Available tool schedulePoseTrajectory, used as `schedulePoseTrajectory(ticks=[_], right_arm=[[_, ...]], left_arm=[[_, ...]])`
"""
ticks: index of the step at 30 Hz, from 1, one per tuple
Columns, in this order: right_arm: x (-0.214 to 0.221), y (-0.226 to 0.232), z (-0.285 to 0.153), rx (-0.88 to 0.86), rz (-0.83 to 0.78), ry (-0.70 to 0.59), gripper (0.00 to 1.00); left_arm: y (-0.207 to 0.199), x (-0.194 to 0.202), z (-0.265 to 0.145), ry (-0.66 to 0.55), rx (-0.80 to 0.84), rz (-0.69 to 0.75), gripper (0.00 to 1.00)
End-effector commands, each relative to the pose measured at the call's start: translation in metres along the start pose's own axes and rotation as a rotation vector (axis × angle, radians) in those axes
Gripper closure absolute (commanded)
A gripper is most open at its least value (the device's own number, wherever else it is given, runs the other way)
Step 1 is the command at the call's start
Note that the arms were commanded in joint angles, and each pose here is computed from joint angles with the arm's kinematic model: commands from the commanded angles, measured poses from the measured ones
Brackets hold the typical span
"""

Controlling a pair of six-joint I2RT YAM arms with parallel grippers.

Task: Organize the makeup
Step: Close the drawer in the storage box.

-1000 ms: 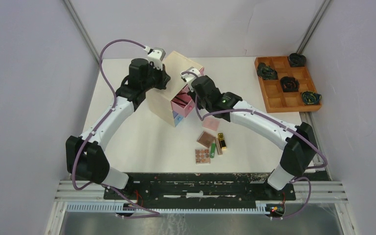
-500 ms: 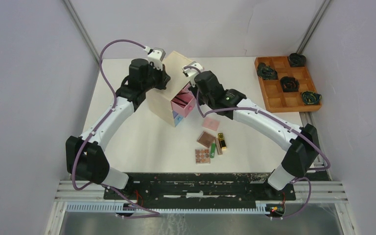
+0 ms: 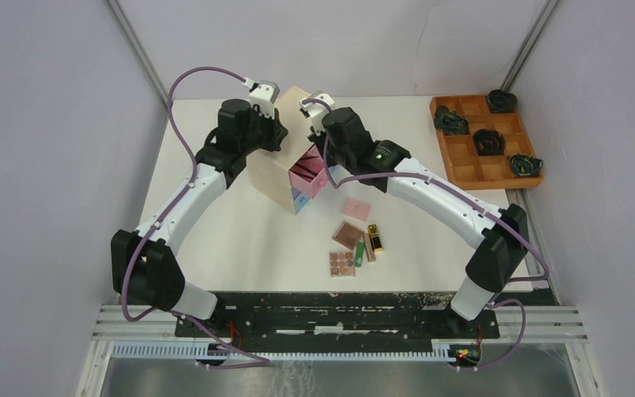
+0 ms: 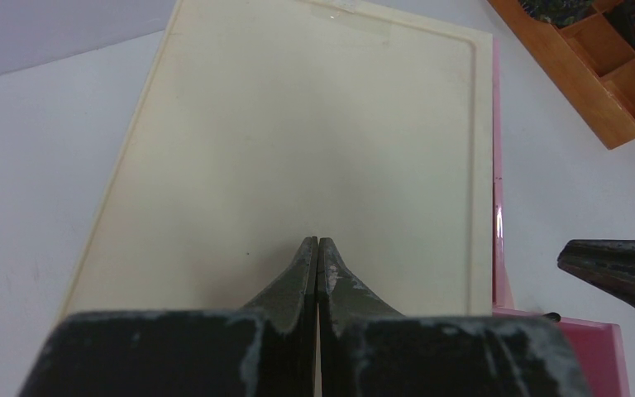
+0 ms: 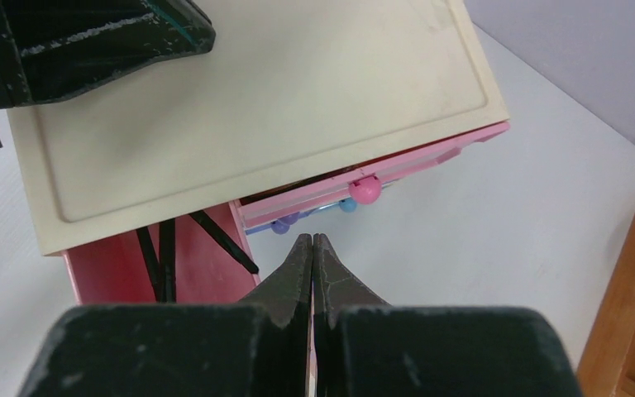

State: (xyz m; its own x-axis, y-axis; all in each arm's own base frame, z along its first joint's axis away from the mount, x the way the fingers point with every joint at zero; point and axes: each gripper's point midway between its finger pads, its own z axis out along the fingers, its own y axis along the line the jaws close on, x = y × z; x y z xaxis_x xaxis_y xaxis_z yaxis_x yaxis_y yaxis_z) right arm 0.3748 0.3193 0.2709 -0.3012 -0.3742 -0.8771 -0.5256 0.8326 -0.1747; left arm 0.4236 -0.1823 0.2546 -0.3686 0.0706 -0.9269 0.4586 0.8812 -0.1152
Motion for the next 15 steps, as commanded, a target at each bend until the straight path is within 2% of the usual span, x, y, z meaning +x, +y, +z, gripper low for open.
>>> schedulePoseTrajectory(ticks=[1, 15], right_arm=[[-0.02, 0.005, 0.006, -0.025, 0.014, -0.047, 0.99], [-0.014, 0.016, 0.001, -0.088, 0.032, -0.036, 1.0]], left_arm=[[0.008, 0.067, -0.001, 0.22, -0.043, -0.027, 0.97], [0.009, 0.072, 0.001, 0.232, -0.043, -0.027, 0.97]])
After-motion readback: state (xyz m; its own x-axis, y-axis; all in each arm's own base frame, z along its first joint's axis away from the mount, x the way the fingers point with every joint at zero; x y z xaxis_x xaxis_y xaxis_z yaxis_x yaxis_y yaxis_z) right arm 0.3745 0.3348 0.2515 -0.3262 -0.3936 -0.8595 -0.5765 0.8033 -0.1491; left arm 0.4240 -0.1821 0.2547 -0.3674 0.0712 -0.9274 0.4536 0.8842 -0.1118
